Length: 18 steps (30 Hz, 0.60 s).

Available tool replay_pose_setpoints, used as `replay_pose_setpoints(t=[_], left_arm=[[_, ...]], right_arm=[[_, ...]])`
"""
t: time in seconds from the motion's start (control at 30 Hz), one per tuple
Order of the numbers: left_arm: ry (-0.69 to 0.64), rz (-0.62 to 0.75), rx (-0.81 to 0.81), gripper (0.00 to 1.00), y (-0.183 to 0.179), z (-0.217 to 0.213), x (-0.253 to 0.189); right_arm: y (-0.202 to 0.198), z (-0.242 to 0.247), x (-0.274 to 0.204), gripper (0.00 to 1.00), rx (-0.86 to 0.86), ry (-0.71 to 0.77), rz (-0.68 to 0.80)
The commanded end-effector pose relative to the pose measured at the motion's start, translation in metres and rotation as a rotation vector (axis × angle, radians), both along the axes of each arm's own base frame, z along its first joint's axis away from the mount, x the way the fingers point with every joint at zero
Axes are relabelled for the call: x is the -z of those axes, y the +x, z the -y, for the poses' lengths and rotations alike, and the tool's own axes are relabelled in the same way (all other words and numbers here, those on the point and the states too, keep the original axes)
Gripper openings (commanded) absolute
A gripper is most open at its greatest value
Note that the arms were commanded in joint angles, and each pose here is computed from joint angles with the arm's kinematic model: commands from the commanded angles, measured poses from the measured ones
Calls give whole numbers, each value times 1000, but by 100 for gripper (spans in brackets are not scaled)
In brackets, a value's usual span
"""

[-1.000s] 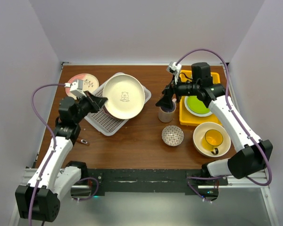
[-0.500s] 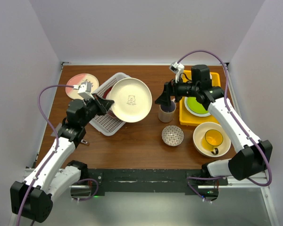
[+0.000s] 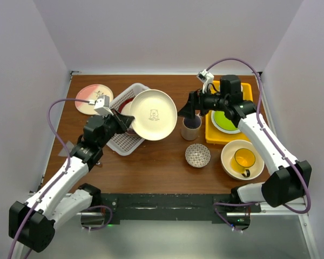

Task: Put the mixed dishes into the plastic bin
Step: Pick up the plate at the center of the board.

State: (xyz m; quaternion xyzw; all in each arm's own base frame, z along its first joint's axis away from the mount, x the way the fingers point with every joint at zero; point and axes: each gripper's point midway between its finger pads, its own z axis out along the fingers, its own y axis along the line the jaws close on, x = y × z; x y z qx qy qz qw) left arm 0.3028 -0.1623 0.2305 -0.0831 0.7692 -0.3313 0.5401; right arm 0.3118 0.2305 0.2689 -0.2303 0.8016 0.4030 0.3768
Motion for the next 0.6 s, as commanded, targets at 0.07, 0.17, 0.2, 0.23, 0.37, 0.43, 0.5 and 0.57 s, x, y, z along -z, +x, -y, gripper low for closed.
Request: replay_pose_setpoints(t=[0.07,0.17,0.2,0.23,0.37,0.43,0.5,0.57], left_arm=[[-22,50,-75,0,12,-2,-23],[-16,51,-91,0,13,-4,-24],[-17,51,-96,0,13,-4,-24],[-17,49,-99,0,14,-4,-24],[-24,49,-93,0,14,-1,-25],[-28,49,-94,0,16,3,-27],[-30,46,-113,0,17,4,-29],[-36,37,-121,0,18,10,-31]], right_arm=[[0,5,-38,98,20,-9,139],[0,6,-41,98,19,-18,151],[0,6,-43,98,16,-17,155],[-1,5,-41,98,10,-19,151],[-10,-5,-39,98,-42,12,129],[-13,-15,-33,98,-59,6,112],[-9,-22,-27,98,-36,-26,116],[-2,-24,-23,98,-4,-52,118]])
